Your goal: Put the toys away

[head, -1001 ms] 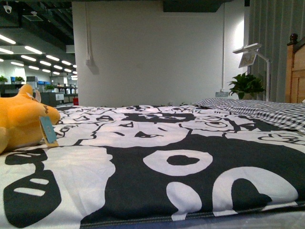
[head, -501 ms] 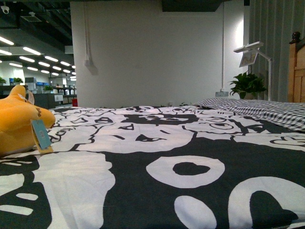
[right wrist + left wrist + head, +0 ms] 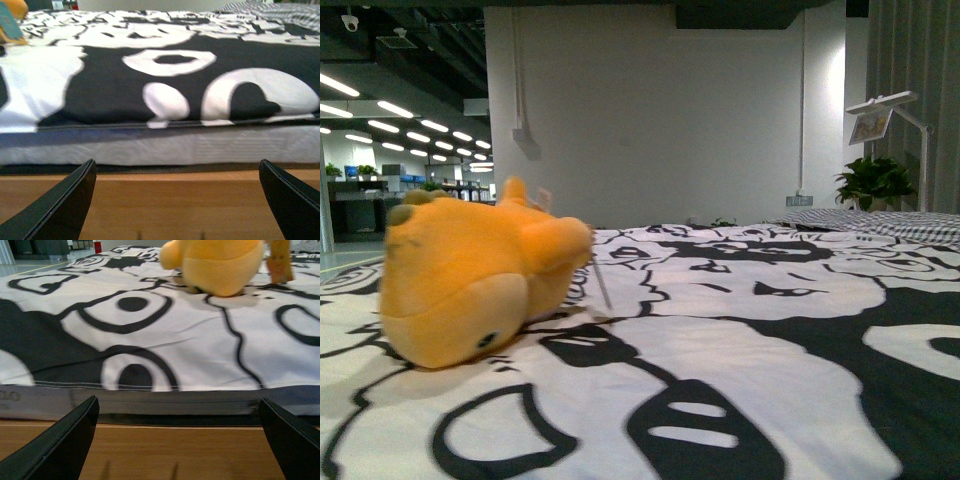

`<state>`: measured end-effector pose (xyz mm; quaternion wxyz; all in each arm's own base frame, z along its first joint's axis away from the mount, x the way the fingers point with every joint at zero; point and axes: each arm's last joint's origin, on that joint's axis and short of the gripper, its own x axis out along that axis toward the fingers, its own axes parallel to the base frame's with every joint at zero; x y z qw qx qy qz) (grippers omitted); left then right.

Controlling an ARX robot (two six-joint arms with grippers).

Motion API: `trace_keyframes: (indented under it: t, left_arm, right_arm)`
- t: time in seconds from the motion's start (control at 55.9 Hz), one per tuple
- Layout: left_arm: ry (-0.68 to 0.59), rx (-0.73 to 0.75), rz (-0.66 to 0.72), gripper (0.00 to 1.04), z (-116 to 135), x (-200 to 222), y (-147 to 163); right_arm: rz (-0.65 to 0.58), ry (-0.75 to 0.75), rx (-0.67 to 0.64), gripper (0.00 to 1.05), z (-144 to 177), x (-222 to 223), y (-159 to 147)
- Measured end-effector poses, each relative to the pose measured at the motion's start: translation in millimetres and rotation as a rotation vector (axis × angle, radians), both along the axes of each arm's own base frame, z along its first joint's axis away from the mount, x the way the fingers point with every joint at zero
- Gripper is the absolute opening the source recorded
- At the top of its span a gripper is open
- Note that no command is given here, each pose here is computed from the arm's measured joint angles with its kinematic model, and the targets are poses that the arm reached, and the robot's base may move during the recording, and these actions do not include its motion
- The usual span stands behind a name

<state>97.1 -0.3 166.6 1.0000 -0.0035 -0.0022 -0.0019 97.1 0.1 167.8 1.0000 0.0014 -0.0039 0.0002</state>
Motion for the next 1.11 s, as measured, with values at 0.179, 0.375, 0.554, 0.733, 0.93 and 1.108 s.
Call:
trace_keyframes:
  t: [0.179, 0.375, 0.554, 0.733, 0.93, 1.108]
  left_arm:
    - [-0.002, 0.0, 0.0, 0.98, 0, 0, 0]
    - [0.0, -0.001, 0.001, 0.98, 0, 0, 0]
    - [-0.001, 0.0, 0.006, 0.98, 0, 0, 0]
    - [-0.001, 0.0, 0.003, 0.98, 0, 0, 0]
    - [-0.001, 0.0, 0.002, 0.98, 0, 0, 0]
    - [-0.001, 0.0, 0.001, 0.98, 0, 0, 0]
  right_arm:
    - [0.001, -0.001, 0.0, 0.98, 0, 0, 0]
    - [0.0, -0.002, 0.0, 0.98, 0, 0, 0]
    - [0.005, -0.003, 0.0, 0.98, 0, 0, 0]
    - [0.006, -0.002, 0.0, 0.98, 0, 0, 0]
    - [-0.213, -0.072, 0.118, 0.98, 7, 2, -2]
    - [-0.198, -0.061, 0.161, 0.98, 8, 16, 1]
